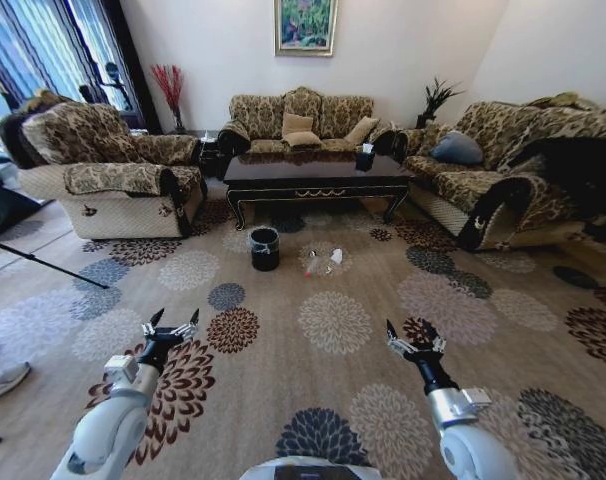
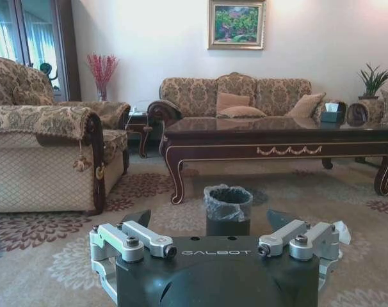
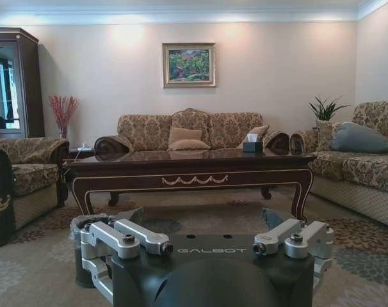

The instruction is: Move to the front of the table and pick up the trash from the floor, then place it into the trash bin.

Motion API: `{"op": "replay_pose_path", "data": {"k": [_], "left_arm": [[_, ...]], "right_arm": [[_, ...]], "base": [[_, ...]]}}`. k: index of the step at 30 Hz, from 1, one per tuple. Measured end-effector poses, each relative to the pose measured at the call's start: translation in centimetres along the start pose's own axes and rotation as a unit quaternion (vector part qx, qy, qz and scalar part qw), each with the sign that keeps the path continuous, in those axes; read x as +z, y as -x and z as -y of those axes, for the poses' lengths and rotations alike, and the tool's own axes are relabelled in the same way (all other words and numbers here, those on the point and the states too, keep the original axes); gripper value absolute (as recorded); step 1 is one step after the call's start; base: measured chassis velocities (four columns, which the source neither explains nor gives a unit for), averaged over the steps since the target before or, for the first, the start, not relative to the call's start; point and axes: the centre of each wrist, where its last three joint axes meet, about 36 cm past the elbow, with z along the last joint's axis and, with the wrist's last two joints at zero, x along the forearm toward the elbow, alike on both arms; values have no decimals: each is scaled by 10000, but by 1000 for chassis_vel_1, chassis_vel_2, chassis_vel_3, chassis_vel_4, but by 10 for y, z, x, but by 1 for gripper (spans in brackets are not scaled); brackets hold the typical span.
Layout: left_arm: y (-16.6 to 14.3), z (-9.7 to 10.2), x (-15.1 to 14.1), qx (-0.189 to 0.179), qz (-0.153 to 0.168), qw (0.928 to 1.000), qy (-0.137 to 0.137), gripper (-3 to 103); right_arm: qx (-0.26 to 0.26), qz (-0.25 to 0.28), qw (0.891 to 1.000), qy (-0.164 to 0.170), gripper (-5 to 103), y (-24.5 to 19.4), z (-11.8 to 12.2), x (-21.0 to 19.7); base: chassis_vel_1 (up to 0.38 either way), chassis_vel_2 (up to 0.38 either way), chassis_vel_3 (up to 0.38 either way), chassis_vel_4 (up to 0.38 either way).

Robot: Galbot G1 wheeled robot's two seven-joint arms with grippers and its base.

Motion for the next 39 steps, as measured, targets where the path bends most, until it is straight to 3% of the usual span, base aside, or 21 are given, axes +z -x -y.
{"op": "replay_pose_path", "data": {"k": [20, 39], "left_arm": [[-1, 6, -4, 76, 116, 9999, -3, 100], [-11, 9, -7, 167, 18, 9999, 20, 100]], "right_arm": [[92, 29, 9999, 31, 100, -4, -7, -4], [69, 68, 9997, -219, 100, 0, 3, -10]], "base": [[0, 0, 0, 0], [0, 0, 0, 0]]}}
